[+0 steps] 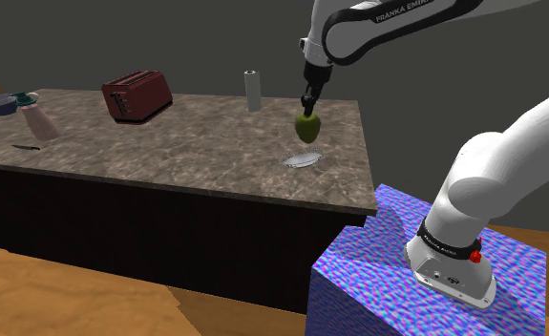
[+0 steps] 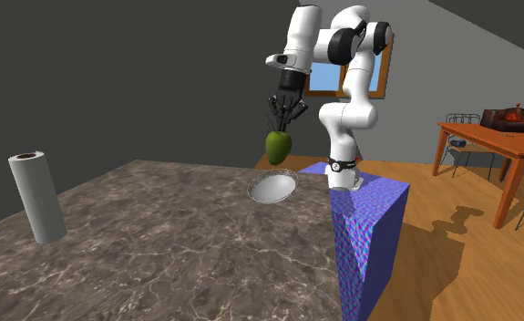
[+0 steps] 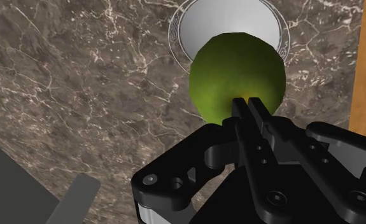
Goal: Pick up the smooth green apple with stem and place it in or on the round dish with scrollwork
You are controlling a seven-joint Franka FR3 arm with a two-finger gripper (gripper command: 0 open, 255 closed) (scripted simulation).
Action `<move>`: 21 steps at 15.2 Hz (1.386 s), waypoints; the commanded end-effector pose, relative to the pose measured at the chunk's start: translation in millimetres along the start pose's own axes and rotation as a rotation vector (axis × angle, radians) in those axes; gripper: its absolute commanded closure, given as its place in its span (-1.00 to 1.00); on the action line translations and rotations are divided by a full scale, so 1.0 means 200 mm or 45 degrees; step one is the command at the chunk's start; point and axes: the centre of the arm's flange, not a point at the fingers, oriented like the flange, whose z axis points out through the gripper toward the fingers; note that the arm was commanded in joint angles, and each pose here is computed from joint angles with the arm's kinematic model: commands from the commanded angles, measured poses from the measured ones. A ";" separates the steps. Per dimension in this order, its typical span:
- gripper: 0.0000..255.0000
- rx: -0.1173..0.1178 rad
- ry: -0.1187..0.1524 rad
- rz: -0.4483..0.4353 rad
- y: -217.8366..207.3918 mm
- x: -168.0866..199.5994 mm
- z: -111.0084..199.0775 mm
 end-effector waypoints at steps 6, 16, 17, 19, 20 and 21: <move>1.00 0.000 0.001 0.000 -0.02 -0.04 0.18; 1.00 0.000 0.001 0.000 -0.03 -0.06 0.29; 1.00 0.000 0.001 0.000 -0.03 -0.06 0.29; -1.00 0.000 0.001 0.000 -0.03 -0.06 0.29; -1.00 0.000 0.001 0.000 -0.03 -0.06 0.29; -1.00 0.000 0.001 0.000 -0.03 -0.06 0.29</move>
